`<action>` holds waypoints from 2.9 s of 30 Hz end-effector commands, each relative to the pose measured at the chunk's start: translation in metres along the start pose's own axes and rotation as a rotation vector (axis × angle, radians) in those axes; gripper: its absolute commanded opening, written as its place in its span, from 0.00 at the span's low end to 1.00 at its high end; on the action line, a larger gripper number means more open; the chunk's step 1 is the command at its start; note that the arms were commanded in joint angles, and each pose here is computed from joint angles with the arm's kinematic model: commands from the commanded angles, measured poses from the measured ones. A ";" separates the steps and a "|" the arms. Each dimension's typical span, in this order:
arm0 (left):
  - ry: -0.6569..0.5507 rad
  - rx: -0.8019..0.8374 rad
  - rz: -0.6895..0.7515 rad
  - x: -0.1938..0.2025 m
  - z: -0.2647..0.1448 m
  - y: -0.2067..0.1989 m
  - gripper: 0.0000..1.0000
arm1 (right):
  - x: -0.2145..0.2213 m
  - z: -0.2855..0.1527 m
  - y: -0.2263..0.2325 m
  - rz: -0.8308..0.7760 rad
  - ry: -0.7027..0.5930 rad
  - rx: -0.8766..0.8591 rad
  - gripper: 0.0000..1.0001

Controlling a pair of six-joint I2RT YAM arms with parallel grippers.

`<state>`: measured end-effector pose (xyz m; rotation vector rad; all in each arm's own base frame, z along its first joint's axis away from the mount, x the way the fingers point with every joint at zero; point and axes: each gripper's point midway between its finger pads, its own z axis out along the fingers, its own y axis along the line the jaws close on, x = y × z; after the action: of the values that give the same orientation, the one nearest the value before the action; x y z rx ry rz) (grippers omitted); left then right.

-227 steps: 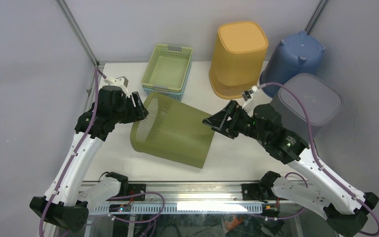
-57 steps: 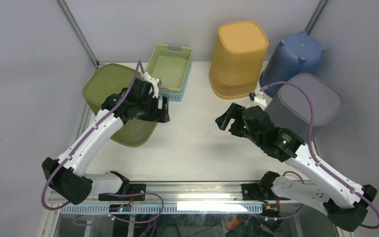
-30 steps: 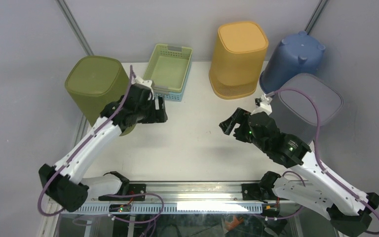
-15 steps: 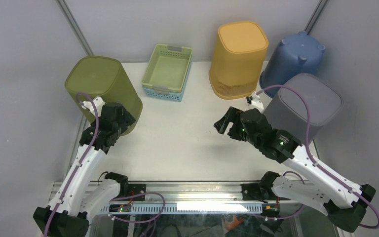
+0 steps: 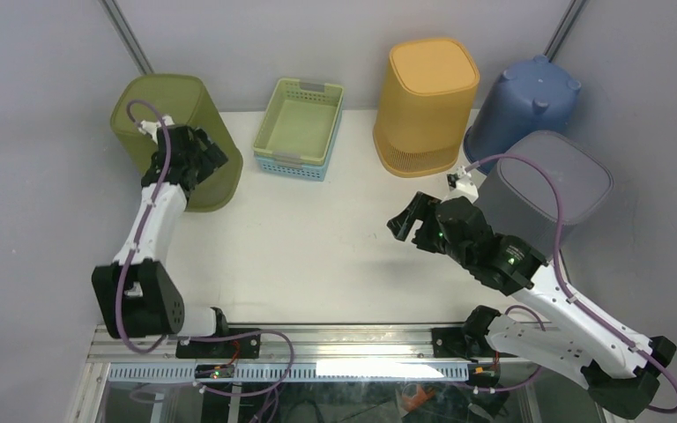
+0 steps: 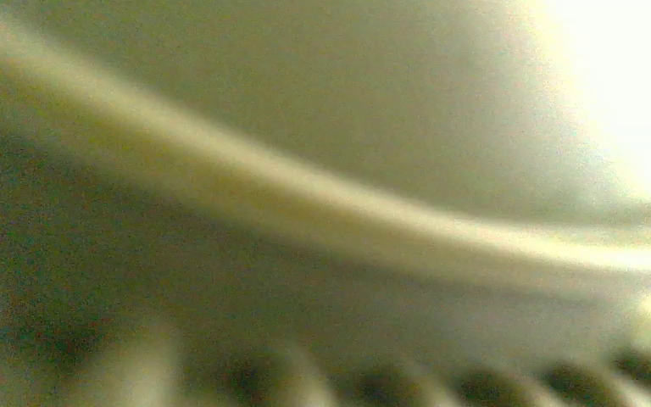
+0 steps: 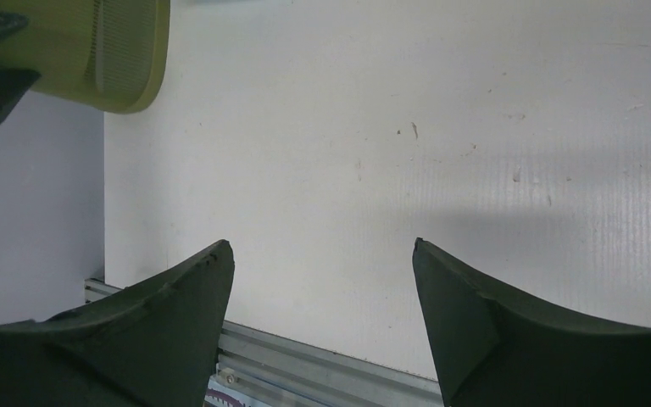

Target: Turn the large container upside down

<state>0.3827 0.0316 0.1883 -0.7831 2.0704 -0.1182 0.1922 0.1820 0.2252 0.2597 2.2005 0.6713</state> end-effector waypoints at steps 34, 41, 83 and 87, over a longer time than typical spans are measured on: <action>0.146 0.403 0.646 0.125 0.065 -0.269 0.62 | -0.012 -0.022 -0.012 0.102 -0.064 0.026 0.81; 0.141 0.430 0.675 0.132 0.056 -0.279 0.28 | -0.013 -0.022 -0.012 0.095 -0.063 0.033 0.81; 0.181 1.097 -0.005 -0.005 -0.285 -0.248 0.00 | -0.044 -0.040 -0.002 0.138 -0.167 0.003 0.81; 0.235 1.102 -0.178 -0.020 -0.272 -0.204 0.00 | -0.039 -0.037 -0.002 0.128 -0.145 0.002 0.81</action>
<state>0.2945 -0.2044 0.4070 -0.1359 1.8894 -1.1505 0.1839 0.1504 0.2482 0.4297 2.1226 0.6692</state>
